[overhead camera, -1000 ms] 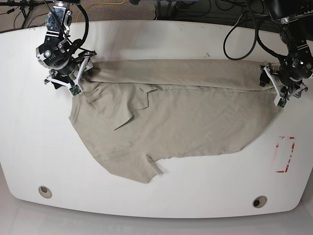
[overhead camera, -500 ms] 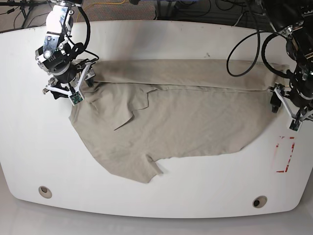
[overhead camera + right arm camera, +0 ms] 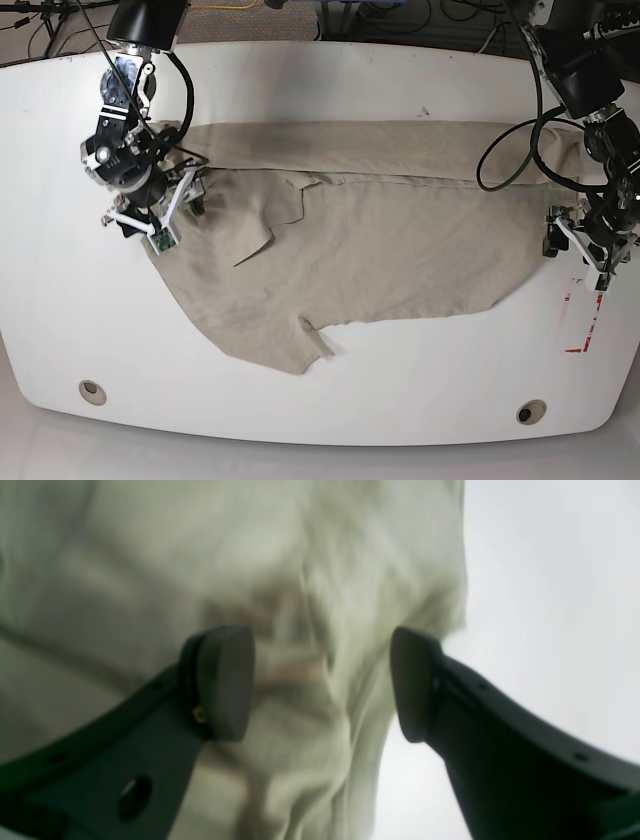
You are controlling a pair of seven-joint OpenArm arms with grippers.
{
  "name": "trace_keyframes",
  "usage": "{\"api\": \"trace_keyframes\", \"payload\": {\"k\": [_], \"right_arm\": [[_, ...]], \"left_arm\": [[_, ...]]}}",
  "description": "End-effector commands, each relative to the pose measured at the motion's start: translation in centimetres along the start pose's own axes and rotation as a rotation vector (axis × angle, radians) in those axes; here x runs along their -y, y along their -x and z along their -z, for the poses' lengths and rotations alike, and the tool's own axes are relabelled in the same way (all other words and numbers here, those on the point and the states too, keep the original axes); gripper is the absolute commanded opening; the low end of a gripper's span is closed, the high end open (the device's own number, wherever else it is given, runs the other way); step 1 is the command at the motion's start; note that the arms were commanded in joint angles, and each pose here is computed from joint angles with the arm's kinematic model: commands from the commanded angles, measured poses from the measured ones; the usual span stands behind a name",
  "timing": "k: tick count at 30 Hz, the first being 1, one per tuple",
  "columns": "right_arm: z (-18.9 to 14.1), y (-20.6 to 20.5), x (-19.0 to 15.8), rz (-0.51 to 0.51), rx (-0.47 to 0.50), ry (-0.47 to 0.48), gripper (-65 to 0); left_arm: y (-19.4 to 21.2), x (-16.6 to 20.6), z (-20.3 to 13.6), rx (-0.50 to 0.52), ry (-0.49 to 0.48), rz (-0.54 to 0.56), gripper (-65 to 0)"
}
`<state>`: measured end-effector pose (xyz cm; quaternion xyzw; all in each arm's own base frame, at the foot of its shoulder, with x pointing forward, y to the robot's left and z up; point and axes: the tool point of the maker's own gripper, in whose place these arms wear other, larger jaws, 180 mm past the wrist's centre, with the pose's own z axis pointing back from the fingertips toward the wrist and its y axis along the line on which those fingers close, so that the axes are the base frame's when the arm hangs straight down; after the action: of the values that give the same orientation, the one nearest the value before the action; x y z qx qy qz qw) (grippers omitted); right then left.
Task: Fold the T-shirt properly
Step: 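Lay the folded edge down and open both grippers, then regrasp the folded edge of the shirt with both grippers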
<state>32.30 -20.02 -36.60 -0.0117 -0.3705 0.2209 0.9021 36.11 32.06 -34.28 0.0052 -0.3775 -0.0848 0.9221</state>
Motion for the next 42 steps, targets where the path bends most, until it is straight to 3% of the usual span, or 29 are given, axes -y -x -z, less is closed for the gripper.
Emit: {"api": "trace_keyframes", "payload": {"k": [1, 14, 25, 34, 42], "right_arm": [[0.4, -2.6, 1.9, 0.009, 0.070, 0.026, -23.9], [4.7, -6.9, 7.5, 0.110, 0.136, 0.007, -23.9], [8.0, -6.9, 9.0, 0.245, 0.170, -0.054, -24.1], [5.2, -5.5, 8.5, 0.132, 0.085, 0.004, -24.1], [0.8, -3.3, 4.6, 0.009, 0.022, 0.058, -23.8]], "left_arm": [[-1.7, -1.7, -0.7, 0.055, -0.026, 0.005, -19.7], [0.3, -4.0, -1.6, 0.048, -0.068, -0.046, -19.7], [0.0, -1.7, -0.5, 0.040, -0.020, -0.016, -19.7], [-2.0, 0.4, -2.3, 0.073, -0.042, 0.052, -19.9], [-0.6, 2.6, -4.8, 0.080, -0.066, 0.137, -19.9]]}}
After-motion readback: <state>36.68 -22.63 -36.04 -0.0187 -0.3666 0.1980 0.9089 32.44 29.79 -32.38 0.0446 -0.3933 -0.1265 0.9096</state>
